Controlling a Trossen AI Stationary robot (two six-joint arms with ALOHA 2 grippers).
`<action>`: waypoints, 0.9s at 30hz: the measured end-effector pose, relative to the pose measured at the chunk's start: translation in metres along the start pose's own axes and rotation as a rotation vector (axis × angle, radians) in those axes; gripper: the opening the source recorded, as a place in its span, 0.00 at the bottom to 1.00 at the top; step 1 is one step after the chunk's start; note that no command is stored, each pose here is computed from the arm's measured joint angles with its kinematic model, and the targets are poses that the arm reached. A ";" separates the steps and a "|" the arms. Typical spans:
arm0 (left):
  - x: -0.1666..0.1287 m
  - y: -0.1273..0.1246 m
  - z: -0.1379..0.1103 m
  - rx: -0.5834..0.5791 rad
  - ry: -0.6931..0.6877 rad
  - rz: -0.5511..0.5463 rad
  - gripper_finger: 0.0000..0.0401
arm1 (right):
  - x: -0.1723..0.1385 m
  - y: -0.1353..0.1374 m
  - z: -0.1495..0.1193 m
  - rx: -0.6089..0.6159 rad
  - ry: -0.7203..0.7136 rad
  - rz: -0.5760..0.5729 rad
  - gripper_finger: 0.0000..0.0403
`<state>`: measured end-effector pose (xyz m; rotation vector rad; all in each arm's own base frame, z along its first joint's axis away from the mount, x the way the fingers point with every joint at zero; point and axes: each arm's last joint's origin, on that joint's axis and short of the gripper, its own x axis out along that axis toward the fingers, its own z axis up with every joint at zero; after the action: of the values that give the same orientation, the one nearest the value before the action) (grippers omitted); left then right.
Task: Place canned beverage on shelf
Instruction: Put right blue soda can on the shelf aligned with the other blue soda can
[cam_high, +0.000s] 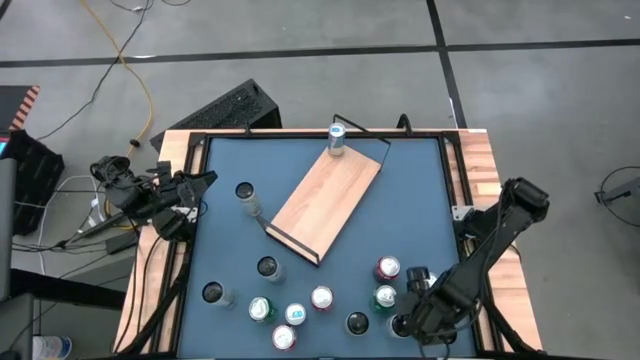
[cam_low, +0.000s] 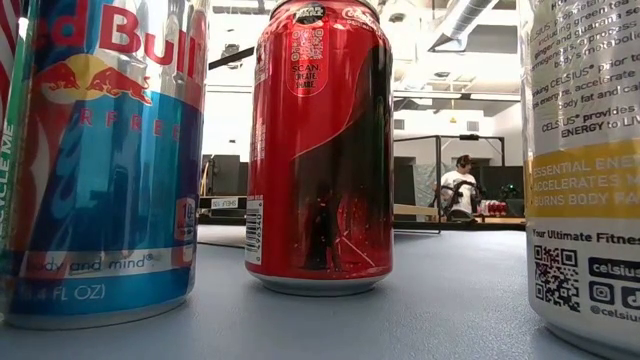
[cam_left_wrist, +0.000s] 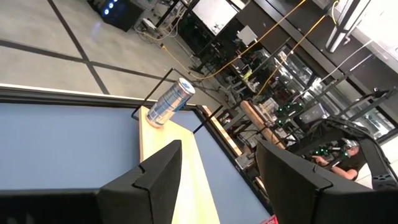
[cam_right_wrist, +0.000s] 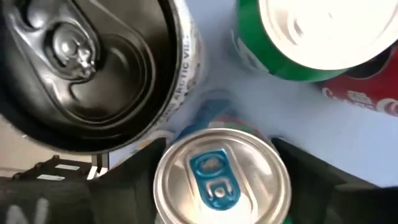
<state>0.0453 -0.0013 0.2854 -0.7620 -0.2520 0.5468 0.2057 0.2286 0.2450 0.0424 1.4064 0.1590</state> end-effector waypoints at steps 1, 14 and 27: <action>0.000 0.000 0.000 0.000 0.000 0.000 0.48 | -0.001 -0.001 0.000 0.003 -0.002 0.002 0.63; 0.000 0.000 0.000 0.001 -0.001 0.001 0.48 | -0.036 -0.028 -0.007 0.051 0.016 -0.001 0.51; 0.000 0.000 0.000 0.002 -0.001 0.001 0.48 | -0.101 -0.093 -0.022 0.059 -0.053 -0.029 0.51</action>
<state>0.0453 -0.0013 0.2854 -0.7604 -0.2521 0.5484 0.1763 0.1210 0.3287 0.0743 1.3583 0.0917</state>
